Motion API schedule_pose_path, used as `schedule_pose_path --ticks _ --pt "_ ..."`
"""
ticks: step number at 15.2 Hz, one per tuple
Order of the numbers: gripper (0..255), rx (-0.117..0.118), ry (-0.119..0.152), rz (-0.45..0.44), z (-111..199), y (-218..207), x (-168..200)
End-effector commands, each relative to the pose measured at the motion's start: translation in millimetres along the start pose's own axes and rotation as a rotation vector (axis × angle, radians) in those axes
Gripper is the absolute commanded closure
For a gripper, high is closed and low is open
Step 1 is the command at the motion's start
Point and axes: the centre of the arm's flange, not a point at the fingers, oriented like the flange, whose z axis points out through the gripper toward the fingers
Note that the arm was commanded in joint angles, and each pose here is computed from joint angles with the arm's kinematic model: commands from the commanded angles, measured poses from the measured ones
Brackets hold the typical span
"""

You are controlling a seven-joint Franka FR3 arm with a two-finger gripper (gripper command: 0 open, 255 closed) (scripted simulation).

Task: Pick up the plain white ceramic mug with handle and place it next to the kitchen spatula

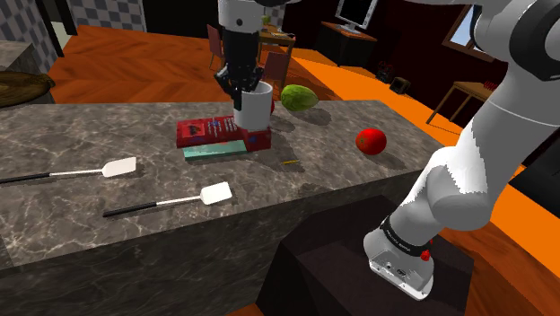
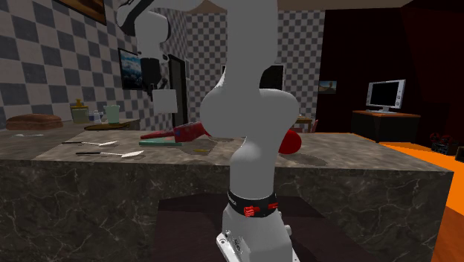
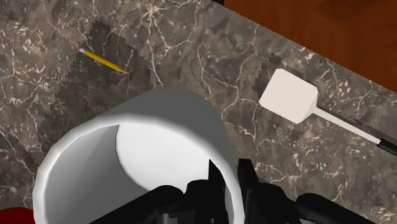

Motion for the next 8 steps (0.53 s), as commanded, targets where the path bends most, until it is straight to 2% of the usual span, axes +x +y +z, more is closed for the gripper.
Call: schedule_pose_path --ticks 1,8 --pt "255 0.0 0.001 0.001 9 -3 2" --pt "255 0.0 0.001 0.001 46 -4 6"
